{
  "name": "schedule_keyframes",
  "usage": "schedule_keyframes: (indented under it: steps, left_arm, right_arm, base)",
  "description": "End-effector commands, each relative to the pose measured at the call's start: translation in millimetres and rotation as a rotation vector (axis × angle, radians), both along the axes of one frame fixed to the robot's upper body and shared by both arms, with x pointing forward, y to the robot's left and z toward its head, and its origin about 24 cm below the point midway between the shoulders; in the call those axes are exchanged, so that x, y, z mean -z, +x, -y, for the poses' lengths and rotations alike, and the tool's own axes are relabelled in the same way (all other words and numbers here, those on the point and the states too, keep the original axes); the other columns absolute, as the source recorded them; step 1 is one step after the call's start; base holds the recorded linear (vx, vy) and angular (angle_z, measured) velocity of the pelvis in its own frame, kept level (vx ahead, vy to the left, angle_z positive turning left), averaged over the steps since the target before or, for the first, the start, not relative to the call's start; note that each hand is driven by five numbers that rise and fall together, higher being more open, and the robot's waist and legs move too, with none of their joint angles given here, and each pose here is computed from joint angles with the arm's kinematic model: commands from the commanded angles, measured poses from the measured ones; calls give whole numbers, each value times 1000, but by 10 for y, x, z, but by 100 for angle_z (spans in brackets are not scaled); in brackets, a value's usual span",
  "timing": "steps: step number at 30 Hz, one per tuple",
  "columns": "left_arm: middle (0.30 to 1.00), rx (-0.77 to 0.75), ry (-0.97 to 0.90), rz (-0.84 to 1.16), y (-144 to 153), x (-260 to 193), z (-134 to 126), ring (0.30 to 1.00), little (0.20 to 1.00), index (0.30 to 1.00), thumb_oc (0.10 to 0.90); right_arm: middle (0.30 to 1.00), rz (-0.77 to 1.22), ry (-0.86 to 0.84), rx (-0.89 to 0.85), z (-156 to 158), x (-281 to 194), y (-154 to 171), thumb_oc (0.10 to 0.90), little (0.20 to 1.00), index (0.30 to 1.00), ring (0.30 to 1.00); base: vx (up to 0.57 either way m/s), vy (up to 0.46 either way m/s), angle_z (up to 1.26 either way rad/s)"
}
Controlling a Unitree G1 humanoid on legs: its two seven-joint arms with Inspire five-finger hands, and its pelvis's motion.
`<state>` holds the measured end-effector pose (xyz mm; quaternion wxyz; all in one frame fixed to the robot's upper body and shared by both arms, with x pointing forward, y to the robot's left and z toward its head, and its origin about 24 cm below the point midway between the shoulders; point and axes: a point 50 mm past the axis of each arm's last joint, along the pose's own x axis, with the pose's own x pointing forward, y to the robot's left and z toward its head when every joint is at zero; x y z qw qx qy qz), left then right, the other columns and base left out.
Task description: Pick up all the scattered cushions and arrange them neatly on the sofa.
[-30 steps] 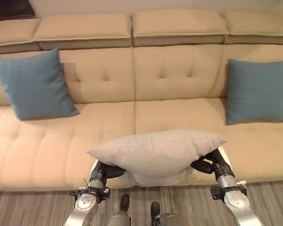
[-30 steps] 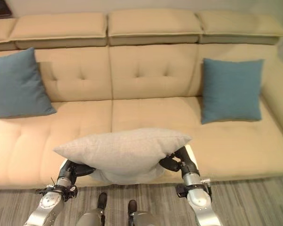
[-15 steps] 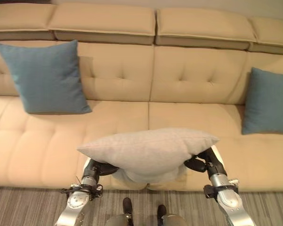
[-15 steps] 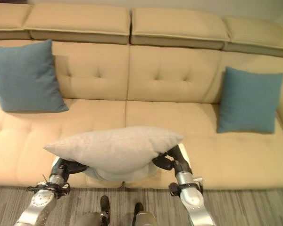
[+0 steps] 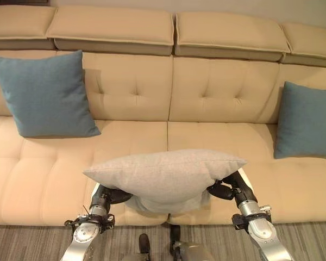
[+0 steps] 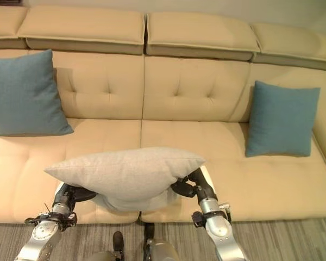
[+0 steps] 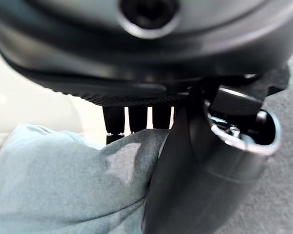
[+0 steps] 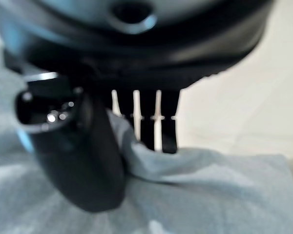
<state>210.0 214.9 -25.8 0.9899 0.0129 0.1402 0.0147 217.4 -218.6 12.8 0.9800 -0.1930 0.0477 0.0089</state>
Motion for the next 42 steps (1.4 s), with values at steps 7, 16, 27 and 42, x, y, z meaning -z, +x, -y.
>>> schedule_keyframes:
  steps: [7, 16, 27, 42]
  left_arm:
    - [300, 181, -104, 384, 291, -646, 425, 300, 300, 300, 400]
    - [300, 163, -87, 373, 236, -637, 327, 300, 300, 300, 400]
    - [300, 147, -112, 564, 439, -1046, 424, 300, 300, 300, 400]
    - [300, 124, -186, 1036, 1105, -2363, 981, 300, 300, 300, 400]
  right_arm:
    - [300, 295, 78, -104, -136, -541, 129, 400, 300, 300, 300]
    - [300, 296, 97, -110, -176, -547, 156, 400, 300, 300, 300]
    - [300, 470, 98, -144, -319, -920, 364, 400, 300, 300, 300]
    - [300, 960, 103, -249, -1012, -2253, 981, 400, 300, 300, 300]
  base:
    - [115, 31, 14]
    - [121, 204, -34]
    - [26, 35, -14]
    - [-53, -41, 5]
